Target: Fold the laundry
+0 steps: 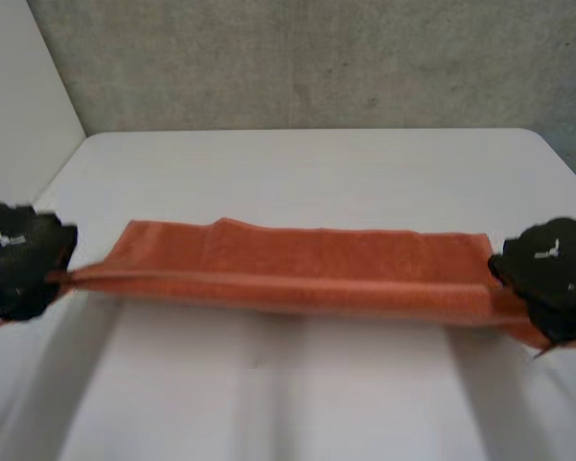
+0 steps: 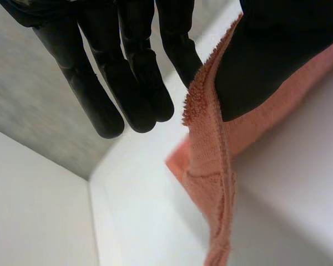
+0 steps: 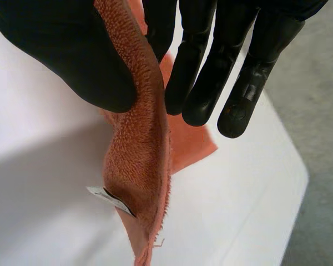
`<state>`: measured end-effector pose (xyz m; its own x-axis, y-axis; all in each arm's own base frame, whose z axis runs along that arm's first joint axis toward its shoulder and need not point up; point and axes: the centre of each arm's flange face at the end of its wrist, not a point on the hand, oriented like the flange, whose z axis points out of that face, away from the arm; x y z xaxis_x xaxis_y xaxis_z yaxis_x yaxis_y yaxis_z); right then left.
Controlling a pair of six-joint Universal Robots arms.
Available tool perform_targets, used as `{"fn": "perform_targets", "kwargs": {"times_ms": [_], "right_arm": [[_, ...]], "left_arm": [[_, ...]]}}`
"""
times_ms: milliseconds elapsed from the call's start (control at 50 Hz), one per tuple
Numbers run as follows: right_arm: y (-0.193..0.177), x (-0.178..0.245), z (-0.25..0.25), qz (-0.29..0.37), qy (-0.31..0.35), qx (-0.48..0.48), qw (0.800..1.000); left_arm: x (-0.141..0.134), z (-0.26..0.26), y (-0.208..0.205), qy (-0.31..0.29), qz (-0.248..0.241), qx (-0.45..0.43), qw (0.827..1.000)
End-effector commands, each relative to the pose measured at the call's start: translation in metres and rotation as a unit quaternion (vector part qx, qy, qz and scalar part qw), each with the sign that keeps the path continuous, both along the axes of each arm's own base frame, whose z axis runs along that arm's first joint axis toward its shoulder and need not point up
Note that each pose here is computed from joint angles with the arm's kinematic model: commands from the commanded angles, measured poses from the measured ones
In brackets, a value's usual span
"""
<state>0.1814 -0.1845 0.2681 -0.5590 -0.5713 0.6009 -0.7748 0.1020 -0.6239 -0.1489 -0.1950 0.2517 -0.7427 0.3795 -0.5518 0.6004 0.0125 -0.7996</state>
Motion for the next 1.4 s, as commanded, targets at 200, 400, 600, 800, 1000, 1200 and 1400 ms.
{"fn": "perform_targets", "kwargs": {"times_ms": [200,400,600,800,1000,1200,1400], "right_arm": [[-0.057,0.010,-0.081,-0.003,0.042,0.085,0.995],[-0.152,0.038,0.021,-0.077,-0.075,-0.166,0.980],[-0.126,0.034,0.167,-0.053,-0.252,-0.421,0.870],[-0.120,0.039,0.085,-0.028,-0.217,-0.303,0.928],[-0.126,0.045,-0.027,-0.039,-0.176,-0.150,0.972],[-0.121,0.040,-0.123,-0.065,-0.140,-0.016,0.988],[-0.128,0.010,-0.135,-0.129,-0.186,0.016,0.974]], "left_arm": [[-0.012,-0.092,-0.069,-0.039,-0.047,0.143,0.988],[-0.050,0.018,-0.153,-0.047,-0.030,-0.123,0.991],[-0.052,0.168,-0.145,0.126,-0.029,-0.397,0.909],[-0.037,0.083,-0.148,0.138,-0.008,-0.268,0.954],[-0.041,-0.039,-0.139,0.122,-0.022,-0.104,0.987],[-0.039,-0.117,-0.119,0.106,-0.010,0.017,0.994],[-0.030,-0.117,-0.117,0.089,0.000,0.016,0.996]]}}
